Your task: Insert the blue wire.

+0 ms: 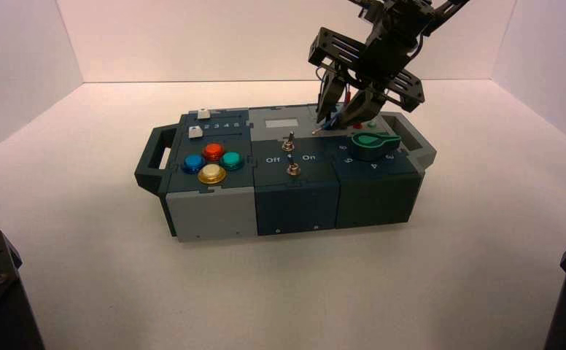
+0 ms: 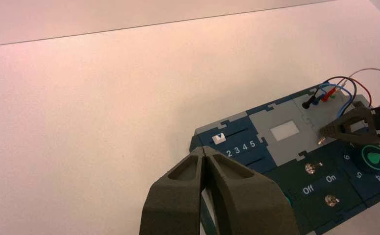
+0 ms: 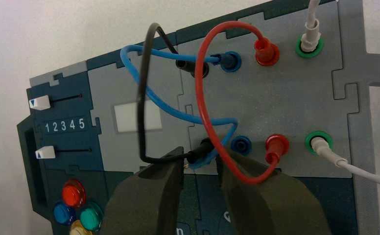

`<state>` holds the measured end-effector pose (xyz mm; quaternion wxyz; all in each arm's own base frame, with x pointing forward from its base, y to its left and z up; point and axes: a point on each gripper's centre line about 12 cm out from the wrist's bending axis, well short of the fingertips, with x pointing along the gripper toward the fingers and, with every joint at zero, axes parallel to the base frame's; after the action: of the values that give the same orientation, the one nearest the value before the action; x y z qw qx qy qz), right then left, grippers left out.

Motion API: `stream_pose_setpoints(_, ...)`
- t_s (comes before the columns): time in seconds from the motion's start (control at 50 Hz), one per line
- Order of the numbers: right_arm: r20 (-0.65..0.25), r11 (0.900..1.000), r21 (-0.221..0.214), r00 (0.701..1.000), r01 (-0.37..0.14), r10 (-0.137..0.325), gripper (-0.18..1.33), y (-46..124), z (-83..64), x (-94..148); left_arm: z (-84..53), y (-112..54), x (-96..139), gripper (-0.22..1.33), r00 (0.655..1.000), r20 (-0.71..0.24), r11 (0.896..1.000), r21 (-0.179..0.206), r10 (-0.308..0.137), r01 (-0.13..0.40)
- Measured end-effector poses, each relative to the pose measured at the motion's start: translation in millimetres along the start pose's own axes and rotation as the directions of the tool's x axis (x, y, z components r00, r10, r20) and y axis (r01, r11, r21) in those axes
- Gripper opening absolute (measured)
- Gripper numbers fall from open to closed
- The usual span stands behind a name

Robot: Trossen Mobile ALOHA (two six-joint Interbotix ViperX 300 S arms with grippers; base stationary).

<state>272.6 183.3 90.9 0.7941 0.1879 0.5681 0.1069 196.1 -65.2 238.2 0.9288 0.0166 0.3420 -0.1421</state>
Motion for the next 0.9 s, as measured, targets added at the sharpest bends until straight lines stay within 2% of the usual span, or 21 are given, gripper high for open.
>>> stream_pose_setpoints(0.08,-0.002,1.0000,0.001,1.000,0.000,0.000,0.59,-0.4,0.0,-0.1,-0.3,0.0,0.3,-0.16,1.000,-0.003,1.000,0.000,0.000,0.000)
stream_pose_setpoints(0.24,-0.004,1.0000,0.001,1.000,0.000,0.000,0.48,-0.4,-0.2,-0.1,-0.3,0.0,0.3,-0.16,1.000,-0.003,1.000,0.002,0.000,0.000)
stream_pose_setpoints(0.36,-0.008,1.0000,0.003,1.000,0.001,-0.001,0.31,-0.8,-1.0,0.0,-0.3,-0.1,0.3,-0.17,1.000,-0.003,1.000,-0.001,-0.001,0.001)
stream_pose_setpoints(0.9,-0.010,1.0000,0.001,1.000,0.006,-0.006,0.23,-4.6,-6.1,-3.5,0.0,-0.1,0.0,-0.16,1.000,0.000,1.000,0.000,-0.001,0.001)
